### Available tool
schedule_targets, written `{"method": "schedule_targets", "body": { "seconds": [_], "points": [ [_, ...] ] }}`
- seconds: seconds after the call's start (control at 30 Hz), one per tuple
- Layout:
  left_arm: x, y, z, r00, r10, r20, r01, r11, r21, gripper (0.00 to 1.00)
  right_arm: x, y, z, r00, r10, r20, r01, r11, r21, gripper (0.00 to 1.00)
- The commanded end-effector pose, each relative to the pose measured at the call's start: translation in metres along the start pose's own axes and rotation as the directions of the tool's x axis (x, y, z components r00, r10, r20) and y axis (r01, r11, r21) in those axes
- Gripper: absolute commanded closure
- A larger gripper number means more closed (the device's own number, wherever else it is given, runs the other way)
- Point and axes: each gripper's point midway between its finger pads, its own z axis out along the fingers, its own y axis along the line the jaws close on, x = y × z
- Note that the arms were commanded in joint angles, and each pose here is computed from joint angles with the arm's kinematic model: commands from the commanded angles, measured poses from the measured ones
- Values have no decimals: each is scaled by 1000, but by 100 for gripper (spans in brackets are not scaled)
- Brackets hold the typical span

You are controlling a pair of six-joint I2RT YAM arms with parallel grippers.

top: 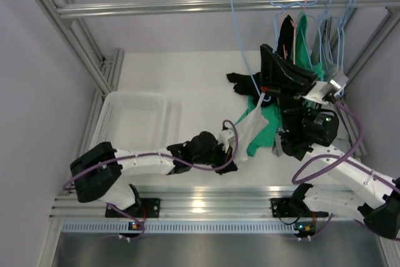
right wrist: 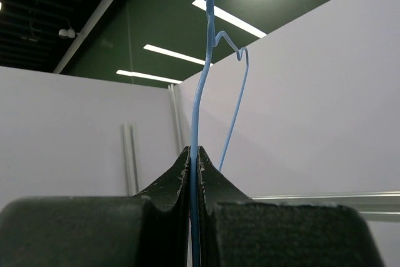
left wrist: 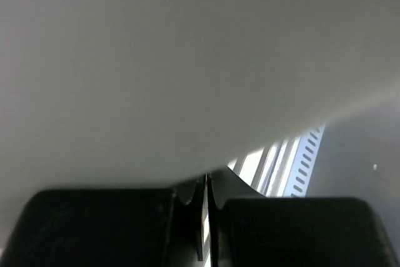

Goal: Remove the tank top from the hanger

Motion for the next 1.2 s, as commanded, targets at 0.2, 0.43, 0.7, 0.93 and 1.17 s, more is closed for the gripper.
{"method": "schedule_targets", "body": {
  "seconds": [0.2, 0.43, 0.7, 0.93, 1.17],
  "points": [
    [15, 60, -4, 991, -16, 136, 61, 942, -330, 100, -34, 8, 19, 985, -100, 137, 104, 994, -22, 100],
    [71, 104, -19, 994, -66, 83, 100, 836, -540, 100, -39, -29, 21, 945, -285, 158, 256, 950, 180, 100],
    [28, 119, -78, 936, -84, 341, 308, 663, -683, 100, 36, -4, -11, 904, -154, -400, 157, 987, -24, 100],
    [-13, 81, -100, 933, -32, 357, 256, 757, -601, 1, 54, -24, -89, 775, -34, -631, 132, 985, 109, 100],
    [-58, 46, -130, 916, 12, 401, 229, 805, -548, 1, 64, -33, -123, 643, 62, -764, 147, 968, 203, 100]
  ]
}}
